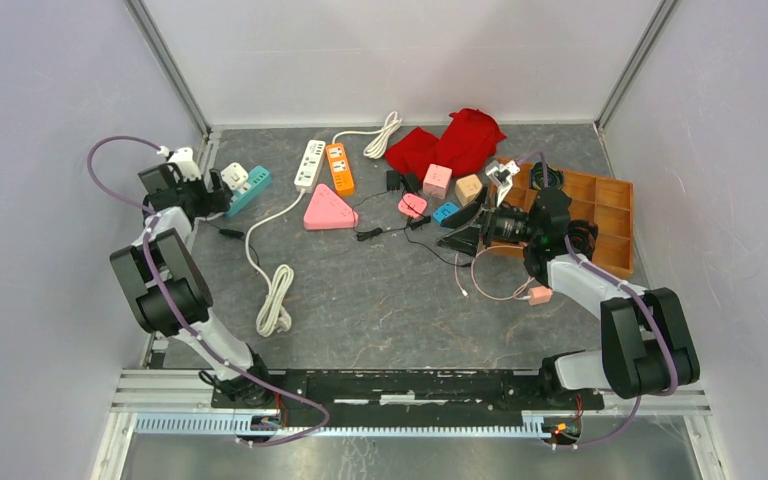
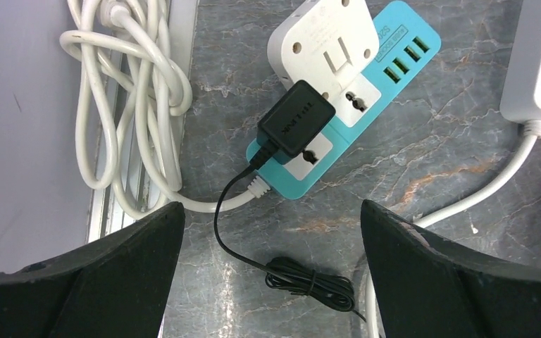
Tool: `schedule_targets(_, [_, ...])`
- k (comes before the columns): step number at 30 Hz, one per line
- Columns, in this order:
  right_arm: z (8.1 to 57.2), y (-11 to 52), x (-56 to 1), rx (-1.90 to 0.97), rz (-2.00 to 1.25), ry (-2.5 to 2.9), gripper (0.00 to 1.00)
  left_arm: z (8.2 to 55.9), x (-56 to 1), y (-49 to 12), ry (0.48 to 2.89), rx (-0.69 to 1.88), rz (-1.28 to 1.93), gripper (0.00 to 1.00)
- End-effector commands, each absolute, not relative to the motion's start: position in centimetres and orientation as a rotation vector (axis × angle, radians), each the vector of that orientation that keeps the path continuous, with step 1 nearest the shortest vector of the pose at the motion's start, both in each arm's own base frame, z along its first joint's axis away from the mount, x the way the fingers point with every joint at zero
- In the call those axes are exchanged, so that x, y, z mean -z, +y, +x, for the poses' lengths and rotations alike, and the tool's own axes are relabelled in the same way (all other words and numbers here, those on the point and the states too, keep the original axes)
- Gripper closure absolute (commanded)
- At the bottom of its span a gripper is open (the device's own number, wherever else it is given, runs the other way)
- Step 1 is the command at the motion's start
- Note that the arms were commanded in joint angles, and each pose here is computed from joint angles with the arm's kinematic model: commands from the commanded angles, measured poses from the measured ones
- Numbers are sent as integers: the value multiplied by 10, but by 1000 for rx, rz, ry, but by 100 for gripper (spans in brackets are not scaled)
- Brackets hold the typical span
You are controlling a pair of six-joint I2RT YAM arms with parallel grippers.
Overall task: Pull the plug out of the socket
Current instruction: Move the socket to the center of the board.
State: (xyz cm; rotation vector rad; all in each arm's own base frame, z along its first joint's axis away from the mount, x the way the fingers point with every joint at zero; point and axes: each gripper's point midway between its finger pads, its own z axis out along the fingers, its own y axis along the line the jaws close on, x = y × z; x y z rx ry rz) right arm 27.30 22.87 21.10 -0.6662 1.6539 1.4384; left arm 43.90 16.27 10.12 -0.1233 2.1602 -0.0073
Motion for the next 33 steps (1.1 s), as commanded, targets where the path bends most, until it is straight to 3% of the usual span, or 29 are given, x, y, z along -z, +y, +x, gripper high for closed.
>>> schedule_targets(1, [277,229,-233,-1410,-716,1572,2,448,-102,163,2157,13,-9,0])
schedule_targets(10, [279,229,-226,-1416,-713,1591,2,450,-63,166,2223,-13,148,0])
schedule_targets(33, [283,231,-216,-1426,-723,1620,2,476,-47,159,2251,-28,415,4])
